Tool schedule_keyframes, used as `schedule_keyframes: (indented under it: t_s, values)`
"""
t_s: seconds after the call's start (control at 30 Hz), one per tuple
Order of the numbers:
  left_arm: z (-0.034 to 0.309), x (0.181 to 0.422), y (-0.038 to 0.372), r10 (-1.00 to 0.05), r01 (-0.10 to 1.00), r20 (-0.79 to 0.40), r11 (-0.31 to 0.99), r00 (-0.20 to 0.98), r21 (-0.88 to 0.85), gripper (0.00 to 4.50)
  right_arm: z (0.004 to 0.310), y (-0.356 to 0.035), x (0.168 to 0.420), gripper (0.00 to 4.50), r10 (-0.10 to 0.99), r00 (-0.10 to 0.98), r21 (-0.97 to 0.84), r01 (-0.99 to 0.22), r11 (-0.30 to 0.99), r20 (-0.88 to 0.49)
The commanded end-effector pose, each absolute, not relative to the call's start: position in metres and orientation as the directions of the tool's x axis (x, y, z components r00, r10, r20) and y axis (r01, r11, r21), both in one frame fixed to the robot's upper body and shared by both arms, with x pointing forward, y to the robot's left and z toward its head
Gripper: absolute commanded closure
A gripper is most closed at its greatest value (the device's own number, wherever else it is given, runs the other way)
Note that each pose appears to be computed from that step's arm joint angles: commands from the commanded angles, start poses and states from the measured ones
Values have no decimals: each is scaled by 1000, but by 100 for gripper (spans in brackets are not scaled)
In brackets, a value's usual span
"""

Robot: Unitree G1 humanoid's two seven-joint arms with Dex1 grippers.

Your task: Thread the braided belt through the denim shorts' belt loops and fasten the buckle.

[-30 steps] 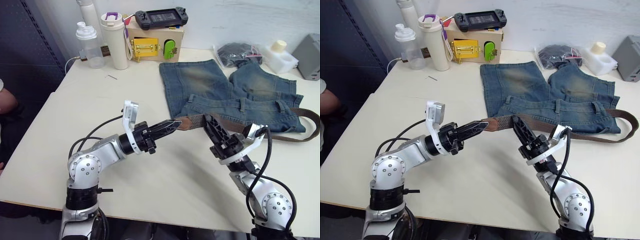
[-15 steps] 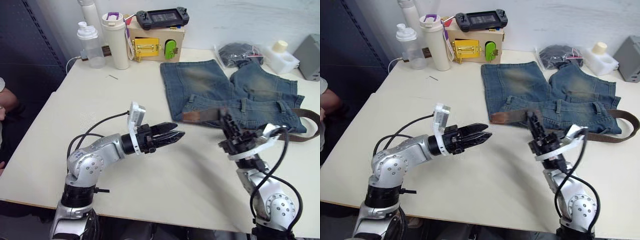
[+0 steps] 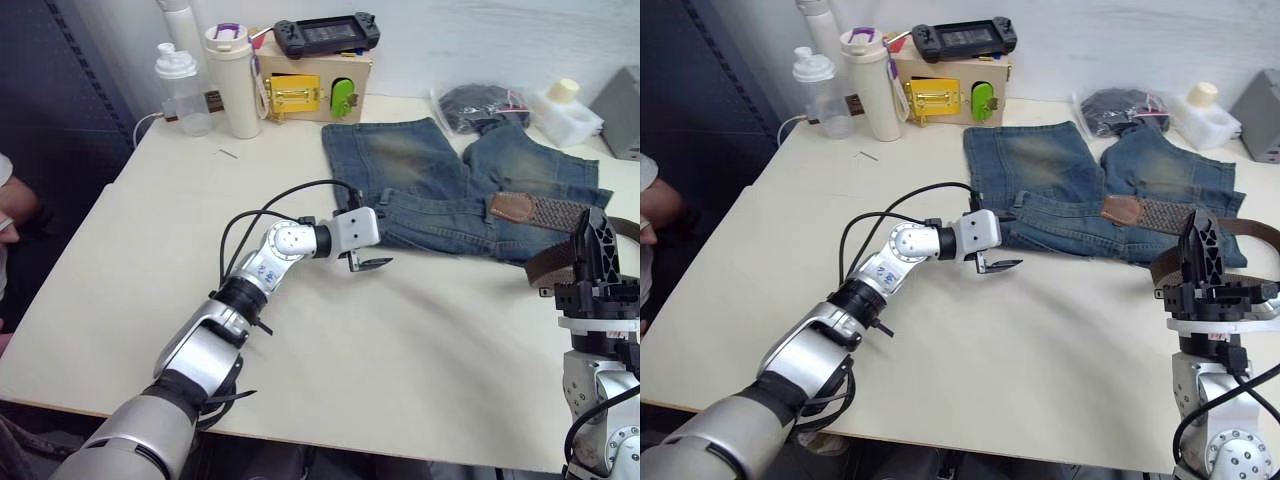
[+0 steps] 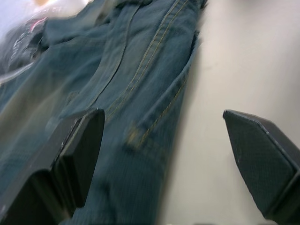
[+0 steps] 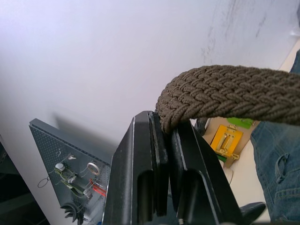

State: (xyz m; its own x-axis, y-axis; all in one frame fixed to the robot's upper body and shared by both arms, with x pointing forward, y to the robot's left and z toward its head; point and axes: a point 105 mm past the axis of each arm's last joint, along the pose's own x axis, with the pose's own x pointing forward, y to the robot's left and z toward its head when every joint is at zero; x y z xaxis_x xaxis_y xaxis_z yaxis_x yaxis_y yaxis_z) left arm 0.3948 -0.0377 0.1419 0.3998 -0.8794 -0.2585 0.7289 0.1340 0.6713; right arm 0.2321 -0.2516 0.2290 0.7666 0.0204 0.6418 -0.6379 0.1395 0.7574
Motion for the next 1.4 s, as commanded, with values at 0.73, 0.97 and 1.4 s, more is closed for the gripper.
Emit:
schedule_keyframes:
  t_s: [0.73, 0.97, 1.4]
  values:
    - [113, 364, 72, -827, 618, -176, 240, 534, 749, 447, 252, -249, 235, 450, 50, 749, 719, -651, 245, 661]
    - [70, 258, 176, -735, 686, -385, 148, 558, 712, 447, 253, -254, 249, 450, 190, 830, 706, -549, 447, 524]
    - [64, 218, 208, -651, 746, -450, 283, 611, 603, 233, 231, -243, 270, 450, 351, 866, 708, -496, 503, 357]
